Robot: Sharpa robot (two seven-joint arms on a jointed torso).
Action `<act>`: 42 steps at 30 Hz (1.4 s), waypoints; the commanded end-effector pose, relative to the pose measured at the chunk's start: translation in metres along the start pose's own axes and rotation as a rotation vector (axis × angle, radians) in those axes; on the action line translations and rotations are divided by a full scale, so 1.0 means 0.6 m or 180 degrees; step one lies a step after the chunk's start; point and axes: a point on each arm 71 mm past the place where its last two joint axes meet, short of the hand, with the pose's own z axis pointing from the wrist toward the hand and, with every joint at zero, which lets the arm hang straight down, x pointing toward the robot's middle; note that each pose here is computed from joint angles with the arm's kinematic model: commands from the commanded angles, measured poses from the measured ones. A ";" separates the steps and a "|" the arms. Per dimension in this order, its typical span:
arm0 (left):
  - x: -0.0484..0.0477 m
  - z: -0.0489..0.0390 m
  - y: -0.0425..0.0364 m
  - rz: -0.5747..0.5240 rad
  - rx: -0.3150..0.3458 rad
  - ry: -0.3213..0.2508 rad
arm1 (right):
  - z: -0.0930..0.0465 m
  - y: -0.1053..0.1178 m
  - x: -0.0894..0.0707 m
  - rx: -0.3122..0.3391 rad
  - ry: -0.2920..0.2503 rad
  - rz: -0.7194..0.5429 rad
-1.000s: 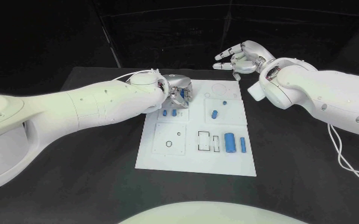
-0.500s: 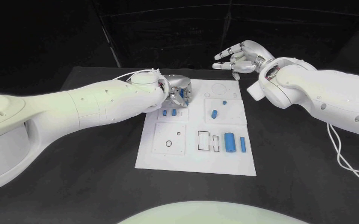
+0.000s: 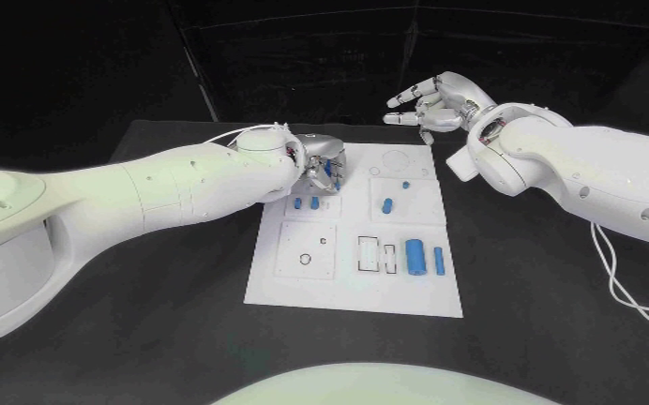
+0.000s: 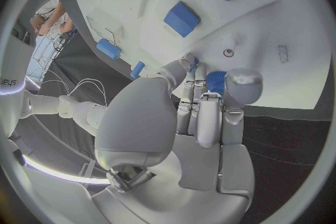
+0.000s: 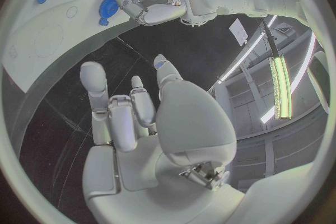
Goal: Assemble the parts on the task board
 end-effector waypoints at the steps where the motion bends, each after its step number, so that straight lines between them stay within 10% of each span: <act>1: 0.004 -0.001 0.002 0.0025 -0.0006 0.0020 | 0.001 0.004 0.000 -0.0045 0.0011 -0.0003; 21: -0.020 -0.045 0.017 -0.0125 0.0072 -0.0361 | 0.001 0.002 -0.002 -0.0042 -0.0001 -0.0007; 33: -0.016 -0.092 0.065 -0.0218 -0.0144 -0.0224 | 0.001 0.000 -0.004 -0.0033 -0.0009 -0.0011; 42: -0.016 -0.101 0.082 -0.0246 -0.0235 -0.0205 | 0.001 0.000 -0.003 -0.0032 -0.0007 -0.0011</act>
